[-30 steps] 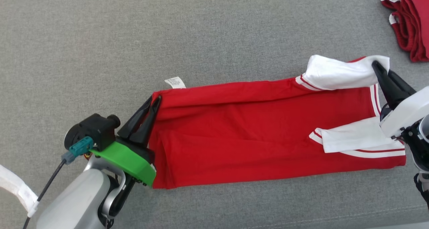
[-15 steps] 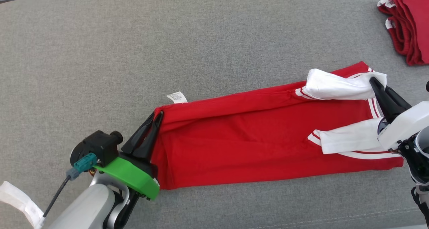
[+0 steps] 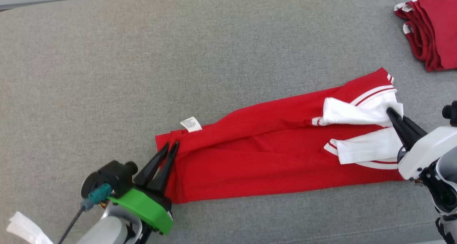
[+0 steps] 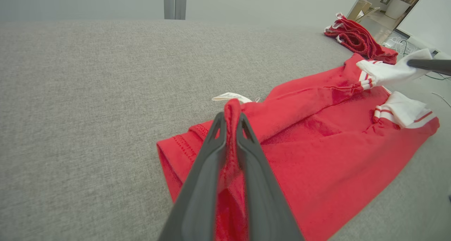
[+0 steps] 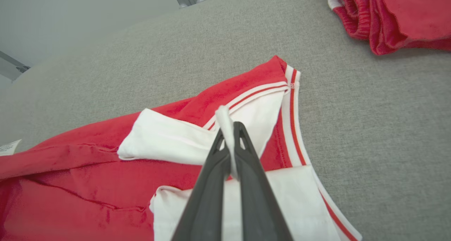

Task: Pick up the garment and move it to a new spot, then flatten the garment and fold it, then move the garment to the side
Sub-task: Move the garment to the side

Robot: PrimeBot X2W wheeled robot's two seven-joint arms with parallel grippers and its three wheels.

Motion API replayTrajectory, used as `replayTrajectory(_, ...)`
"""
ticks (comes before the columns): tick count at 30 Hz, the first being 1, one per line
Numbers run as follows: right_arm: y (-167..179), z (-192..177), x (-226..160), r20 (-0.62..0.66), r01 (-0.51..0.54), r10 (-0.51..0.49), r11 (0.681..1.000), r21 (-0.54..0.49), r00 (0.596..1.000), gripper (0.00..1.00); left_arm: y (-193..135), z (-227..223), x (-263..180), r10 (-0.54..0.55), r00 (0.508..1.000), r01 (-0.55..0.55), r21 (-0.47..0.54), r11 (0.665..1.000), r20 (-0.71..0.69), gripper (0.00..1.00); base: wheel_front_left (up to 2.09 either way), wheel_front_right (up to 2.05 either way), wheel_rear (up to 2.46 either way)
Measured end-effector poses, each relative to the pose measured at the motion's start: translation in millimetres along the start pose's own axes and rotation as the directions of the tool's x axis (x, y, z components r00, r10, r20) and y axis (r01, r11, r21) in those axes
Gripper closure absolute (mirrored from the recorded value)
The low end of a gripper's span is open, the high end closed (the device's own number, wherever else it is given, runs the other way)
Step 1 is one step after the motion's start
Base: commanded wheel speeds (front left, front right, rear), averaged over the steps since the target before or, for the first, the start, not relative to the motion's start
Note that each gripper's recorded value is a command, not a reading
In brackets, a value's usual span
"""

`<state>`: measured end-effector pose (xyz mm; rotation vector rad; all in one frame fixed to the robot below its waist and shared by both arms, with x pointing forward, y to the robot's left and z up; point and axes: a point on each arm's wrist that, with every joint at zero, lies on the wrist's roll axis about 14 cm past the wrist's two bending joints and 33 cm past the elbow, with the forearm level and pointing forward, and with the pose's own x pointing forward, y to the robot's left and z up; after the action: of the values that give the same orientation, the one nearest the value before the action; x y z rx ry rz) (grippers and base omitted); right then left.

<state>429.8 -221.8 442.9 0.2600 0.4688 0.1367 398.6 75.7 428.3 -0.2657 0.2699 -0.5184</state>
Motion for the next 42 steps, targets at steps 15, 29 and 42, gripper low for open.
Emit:
replayTrajectory(15,-43.7,-4.9,-29.7,-0.062,0.133,-0.133,0.991,-0.001,0.989,0.0,34.8,-8.1,-45.4,0.282,0.959,-0.283,0.117,0.952,0.028,0.0,0.0,0.0,0.0)
replayTrajectory(29,-44.4,-51.8,24.3,-0.31,0.152,-0.169,0.985,-0.078,0.936,0.0,45.6,48.2,-49.8,0.408,0.871,-0.43,0.024,0.902,0.275,0.0,0.0,0.0,0.0)
replayTrajectory(42,-34.6,-73.4,25.0,-0.43,0.107,-0.082,0.994,0.036,0.899,1.0,67.6,50.3,-74.4,0.48,0.826,-0.504,0.006,0.864,0.295,0.0,0.0,0.0,0.0)
